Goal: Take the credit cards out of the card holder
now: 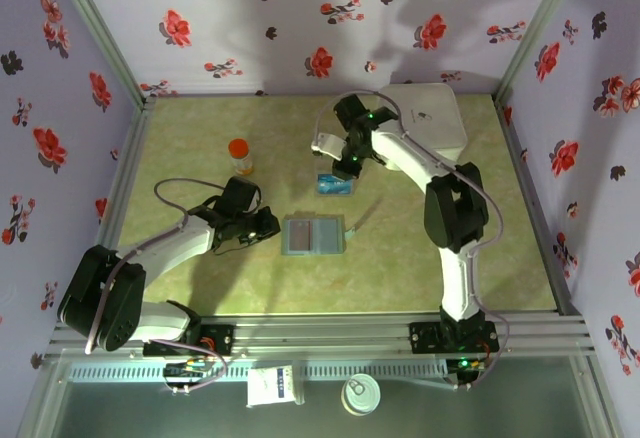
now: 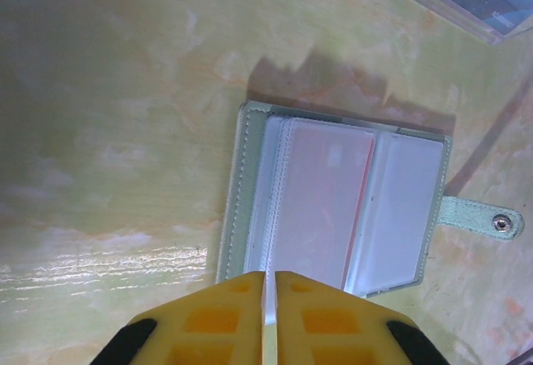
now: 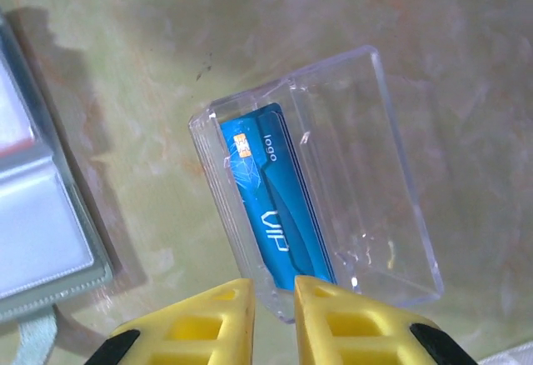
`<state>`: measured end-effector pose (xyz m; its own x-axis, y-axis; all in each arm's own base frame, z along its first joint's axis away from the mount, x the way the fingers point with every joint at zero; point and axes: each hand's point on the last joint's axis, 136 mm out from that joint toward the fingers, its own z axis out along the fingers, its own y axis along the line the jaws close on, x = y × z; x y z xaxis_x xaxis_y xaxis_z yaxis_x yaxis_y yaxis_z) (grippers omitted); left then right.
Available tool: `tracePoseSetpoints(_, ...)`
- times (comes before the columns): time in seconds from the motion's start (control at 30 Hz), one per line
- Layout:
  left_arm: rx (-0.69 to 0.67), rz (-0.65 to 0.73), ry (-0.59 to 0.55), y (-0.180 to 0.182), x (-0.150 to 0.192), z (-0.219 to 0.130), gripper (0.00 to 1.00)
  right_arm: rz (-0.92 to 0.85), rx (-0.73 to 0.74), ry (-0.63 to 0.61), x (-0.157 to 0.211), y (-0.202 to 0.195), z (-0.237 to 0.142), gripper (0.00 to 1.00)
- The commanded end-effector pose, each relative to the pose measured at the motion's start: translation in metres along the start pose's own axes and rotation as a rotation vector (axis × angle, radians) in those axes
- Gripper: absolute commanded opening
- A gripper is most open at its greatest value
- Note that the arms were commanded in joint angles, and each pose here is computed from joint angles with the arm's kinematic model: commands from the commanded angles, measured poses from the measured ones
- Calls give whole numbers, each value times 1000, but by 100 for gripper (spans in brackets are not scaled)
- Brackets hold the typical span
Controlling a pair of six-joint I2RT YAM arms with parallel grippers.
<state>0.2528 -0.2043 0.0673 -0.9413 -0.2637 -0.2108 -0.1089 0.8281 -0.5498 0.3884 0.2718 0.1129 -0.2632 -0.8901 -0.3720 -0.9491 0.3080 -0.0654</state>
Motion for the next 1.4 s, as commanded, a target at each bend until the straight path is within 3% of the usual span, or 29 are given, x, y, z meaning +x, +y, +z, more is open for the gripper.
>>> tracePoseSetpoints(0.0,-6,9,-4,5,1,-1,11,158,44,-61,-11,9,-6,21)
tracePoseSetpoints(0.33,17,7,12,4,3,9,11,632,16,-123,-6,66,17,16)
tracePoseSetpoints(0.53,28,5,21,4,4,14,11,900,-9,-240,-7,97,21,15)
tracePoseSetpoints(0.7,41,2,38,2,6,19,11,1120,-96,-292,-3,112,33,3)
tracePoseSetpoints(0.83,39,7,50,3,7,24,10,1204,-152,-268,0,121,45,2)
tracePoseSetpoints(1.03,38,6,65,5,10,29,9,1224,-288,-263,-15,143,56,11)
tracePoseSetpoints(1.37,18,-12,81,14,15,37,5,1216,-331,-239,-32,157,65,20)
